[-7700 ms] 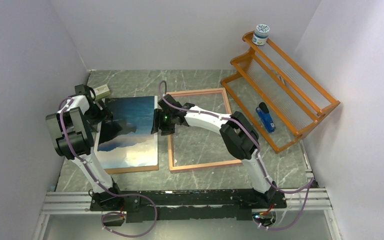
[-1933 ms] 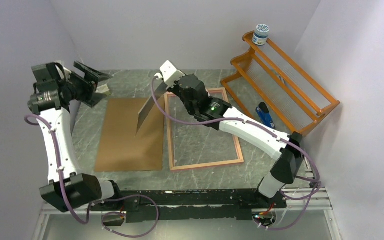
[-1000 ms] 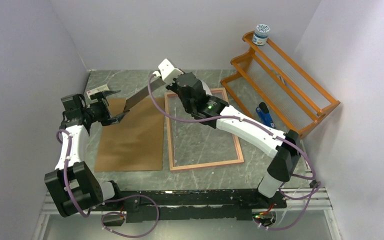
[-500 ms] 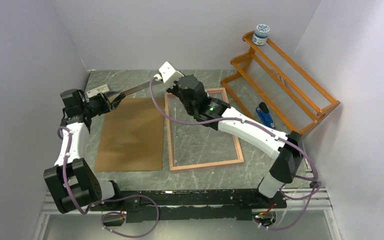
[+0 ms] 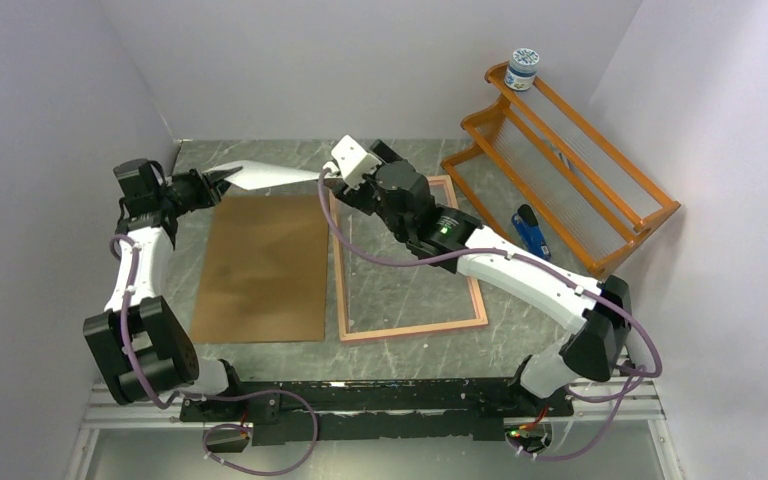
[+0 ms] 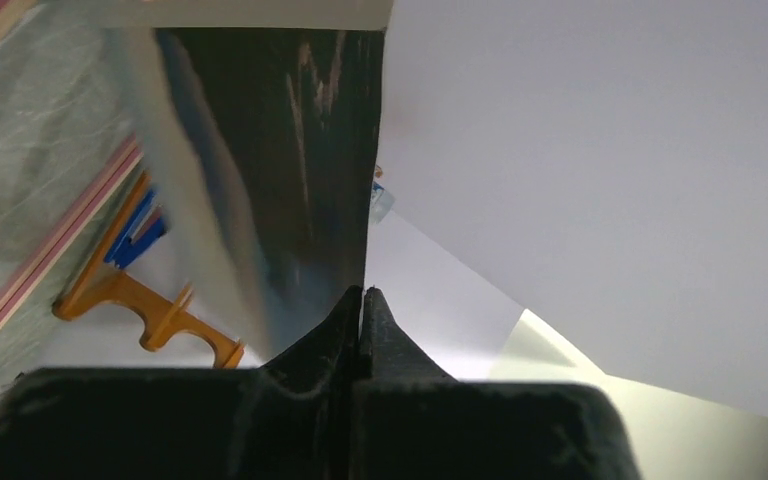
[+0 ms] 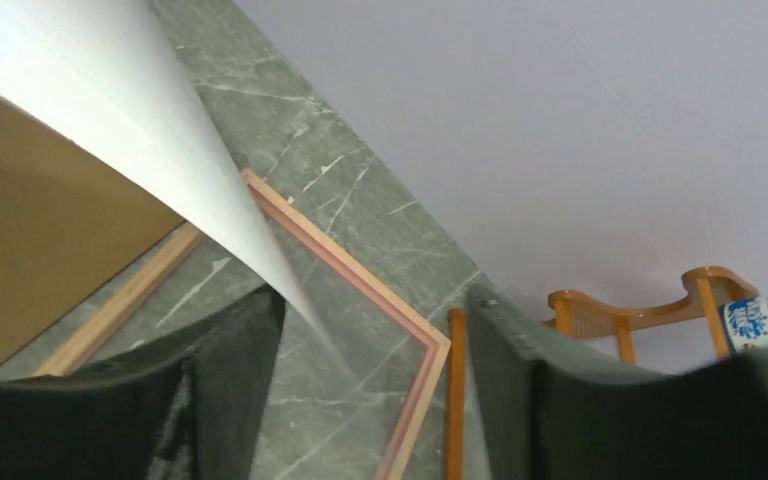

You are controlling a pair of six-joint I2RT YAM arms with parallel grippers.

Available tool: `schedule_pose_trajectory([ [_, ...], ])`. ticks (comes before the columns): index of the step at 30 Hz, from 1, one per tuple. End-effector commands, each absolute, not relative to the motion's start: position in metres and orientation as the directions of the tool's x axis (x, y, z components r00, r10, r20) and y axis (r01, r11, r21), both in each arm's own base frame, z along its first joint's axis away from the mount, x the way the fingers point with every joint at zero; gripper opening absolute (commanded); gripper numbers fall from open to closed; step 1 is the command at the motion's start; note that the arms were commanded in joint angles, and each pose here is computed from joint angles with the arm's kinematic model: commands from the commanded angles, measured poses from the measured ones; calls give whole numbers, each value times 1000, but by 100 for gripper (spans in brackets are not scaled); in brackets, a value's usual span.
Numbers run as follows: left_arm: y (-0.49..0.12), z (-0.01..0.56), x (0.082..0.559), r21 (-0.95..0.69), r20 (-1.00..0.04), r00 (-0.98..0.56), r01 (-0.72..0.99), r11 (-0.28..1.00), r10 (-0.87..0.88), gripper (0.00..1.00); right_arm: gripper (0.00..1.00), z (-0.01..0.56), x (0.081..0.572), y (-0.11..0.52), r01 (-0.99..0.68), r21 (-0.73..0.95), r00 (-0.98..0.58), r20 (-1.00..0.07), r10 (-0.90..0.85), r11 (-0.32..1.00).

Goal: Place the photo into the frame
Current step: Turn over the photo at the center of the board.

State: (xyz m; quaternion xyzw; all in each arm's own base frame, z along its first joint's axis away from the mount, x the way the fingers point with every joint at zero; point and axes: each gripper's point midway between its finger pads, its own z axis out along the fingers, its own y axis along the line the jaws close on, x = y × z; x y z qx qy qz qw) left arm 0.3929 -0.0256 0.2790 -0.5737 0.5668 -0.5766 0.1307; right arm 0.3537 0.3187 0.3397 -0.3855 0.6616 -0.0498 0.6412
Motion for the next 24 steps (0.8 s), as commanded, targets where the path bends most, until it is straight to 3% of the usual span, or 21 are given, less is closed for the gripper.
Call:
schedule_pose_trajectory([
  [1, -19, 324, 412, -912, 361, -405, -343, -226, -840, 3, 80, 363, 339, 318, -474, -497, 168, -861, -480, 727],
  [6, -11, 354, 437, -960, 254, -447, -225, -166, -858, 3, 94, 346, 326, 322, -554, -427, 112, -889, -445, 715],
  [16, -3, 397, 464, -999, 10, -502, -32, 7, -865, 2, 99, 338, 289, 320, -658, -102, -65, -979, -192, 746],
  [20, -1, 405, 472, -1000, -29, -507, 4, 31, -861, 3, 99, 361, 286, 318, -675, 233, -256, -964, 75, 700],
  [24, 2, 409, 480, -1000, -17, -512, 23, 6, -859, 3, 99, 386, 306, 306, -569, 565, -468, -820, 330, 597],
])
